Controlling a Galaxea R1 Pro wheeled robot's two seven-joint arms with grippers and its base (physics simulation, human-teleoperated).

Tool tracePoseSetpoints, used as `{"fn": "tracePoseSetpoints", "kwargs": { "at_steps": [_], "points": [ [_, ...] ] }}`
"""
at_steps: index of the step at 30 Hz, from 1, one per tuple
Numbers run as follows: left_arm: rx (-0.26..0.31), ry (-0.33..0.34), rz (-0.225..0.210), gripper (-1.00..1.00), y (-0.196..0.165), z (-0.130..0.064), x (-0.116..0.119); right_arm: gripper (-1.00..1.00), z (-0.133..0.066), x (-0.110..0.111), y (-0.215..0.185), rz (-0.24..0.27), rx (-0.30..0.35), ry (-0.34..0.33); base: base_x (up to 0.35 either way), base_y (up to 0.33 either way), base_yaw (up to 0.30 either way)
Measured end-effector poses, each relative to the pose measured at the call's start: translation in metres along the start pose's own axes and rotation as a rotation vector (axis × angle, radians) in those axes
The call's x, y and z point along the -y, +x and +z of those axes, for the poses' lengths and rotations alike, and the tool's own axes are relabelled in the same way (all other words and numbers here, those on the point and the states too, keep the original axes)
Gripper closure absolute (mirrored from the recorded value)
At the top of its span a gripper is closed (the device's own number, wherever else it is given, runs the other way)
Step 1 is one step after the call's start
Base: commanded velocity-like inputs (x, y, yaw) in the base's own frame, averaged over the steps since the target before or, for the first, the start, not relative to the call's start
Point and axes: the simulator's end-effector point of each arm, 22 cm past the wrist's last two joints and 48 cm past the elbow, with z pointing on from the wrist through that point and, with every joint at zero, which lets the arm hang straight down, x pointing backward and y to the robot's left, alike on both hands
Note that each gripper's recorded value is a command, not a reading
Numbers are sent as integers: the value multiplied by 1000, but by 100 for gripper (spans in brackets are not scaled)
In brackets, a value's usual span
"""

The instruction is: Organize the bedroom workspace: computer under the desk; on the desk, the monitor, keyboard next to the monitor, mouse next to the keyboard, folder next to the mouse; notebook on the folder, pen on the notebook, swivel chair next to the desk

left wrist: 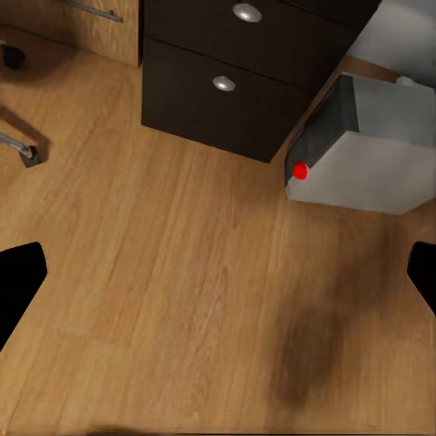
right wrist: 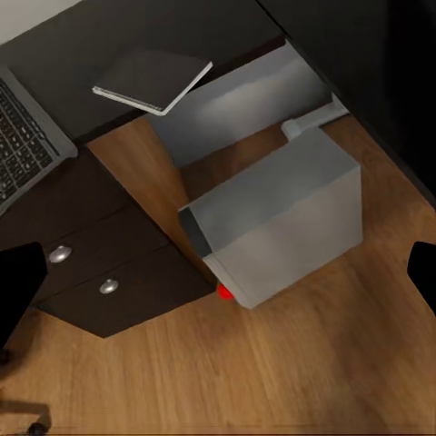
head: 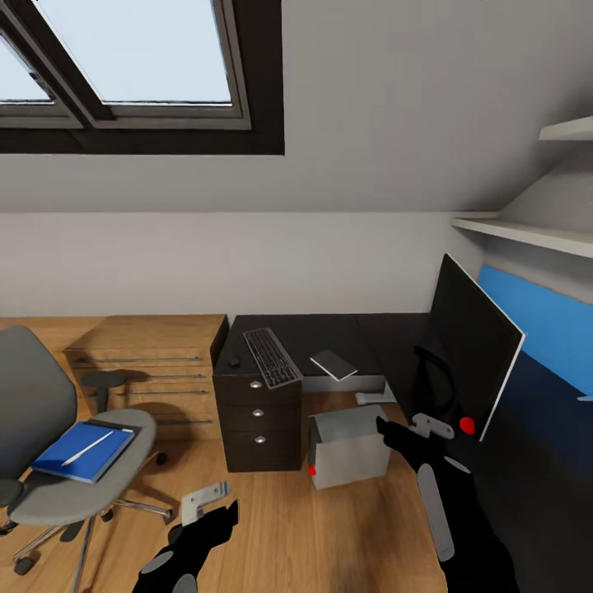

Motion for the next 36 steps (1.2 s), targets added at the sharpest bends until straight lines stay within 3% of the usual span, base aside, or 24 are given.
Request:
{"fn": "tracePoseSetpoints", "kwargs": {
  "at_steps": [14, 32, 36],
  "points": [
    [-23, -15, 14, -100, 10, 2, -5, -100, -2, 12, -3, 5, 0, 28, 0, 0, -123],
    [-23, -15, 15, -100, 10, 2, -5, -100, -2, 19, -5, 14, 4, 40, 0, 0, -13],
    [-23, -14, 15, -100, 9, 2, -5, -100, -2, 31, -10, 23, 24, 59, 0, 0, -53]
  ]
}}
